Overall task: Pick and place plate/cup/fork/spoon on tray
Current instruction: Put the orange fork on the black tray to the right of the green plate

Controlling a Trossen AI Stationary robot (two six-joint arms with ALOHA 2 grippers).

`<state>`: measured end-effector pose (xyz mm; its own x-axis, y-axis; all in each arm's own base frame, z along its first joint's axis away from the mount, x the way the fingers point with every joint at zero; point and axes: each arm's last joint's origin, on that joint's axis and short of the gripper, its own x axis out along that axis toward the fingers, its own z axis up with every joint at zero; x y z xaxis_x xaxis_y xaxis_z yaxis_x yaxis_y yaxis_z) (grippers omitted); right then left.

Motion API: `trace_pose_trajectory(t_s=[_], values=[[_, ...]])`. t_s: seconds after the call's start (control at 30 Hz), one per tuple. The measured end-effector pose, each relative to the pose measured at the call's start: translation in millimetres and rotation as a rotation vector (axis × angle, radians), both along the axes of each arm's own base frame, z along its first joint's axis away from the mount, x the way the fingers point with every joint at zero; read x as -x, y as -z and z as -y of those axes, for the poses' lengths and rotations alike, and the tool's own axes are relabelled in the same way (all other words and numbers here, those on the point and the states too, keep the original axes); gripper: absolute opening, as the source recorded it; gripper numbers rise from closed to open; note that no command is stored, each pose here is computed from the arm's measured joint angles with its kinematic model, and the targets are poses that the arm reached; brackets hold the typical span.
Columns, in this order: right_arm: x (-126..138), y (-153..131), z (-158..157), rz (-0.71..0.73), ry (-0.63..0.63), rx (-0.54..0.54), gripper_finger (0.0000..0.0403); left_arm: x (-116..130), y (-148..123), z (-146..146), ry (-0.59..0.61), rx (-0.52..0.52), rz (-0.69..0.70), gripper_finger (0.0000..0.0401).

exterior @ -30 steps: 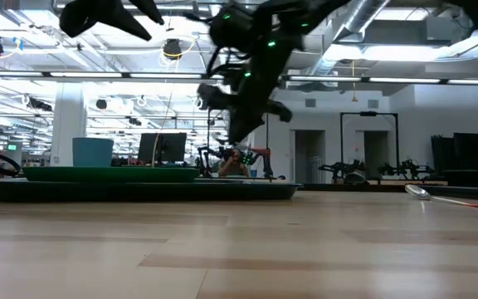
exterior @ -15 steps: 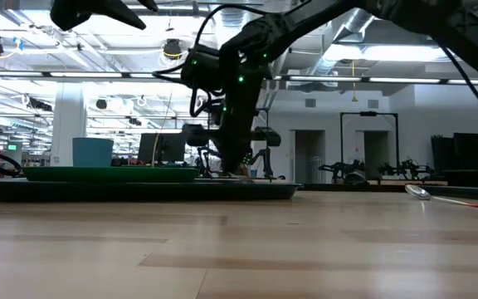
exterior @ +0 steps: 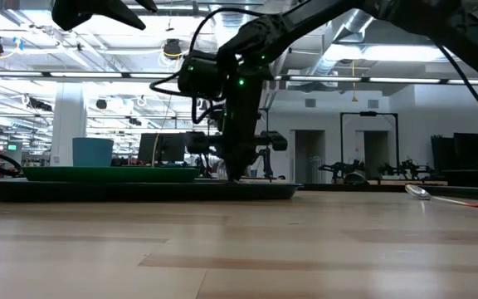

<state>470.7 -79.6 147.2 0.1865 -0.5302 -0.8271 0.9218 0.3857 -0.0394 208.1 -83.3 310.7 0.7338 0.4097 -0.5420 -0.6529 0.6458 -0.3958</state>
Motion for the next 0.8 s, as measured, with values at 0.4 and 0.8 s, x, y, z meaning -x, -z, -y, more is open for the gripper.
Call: trace_pose_trajectory(t_s=[0.4, 0.8], values=[[-3, 27, -5, -0.06, -0.007, 0.011, 0.0029, 0, 0, 0, 0.004, -0.008, -0.009, 0.0133], [-3, 27, -5, -0.07, -0.013, 0.02, 0.0067, 0, 0, 0, 0.006, -0.009, -0.01, 0.0133]])
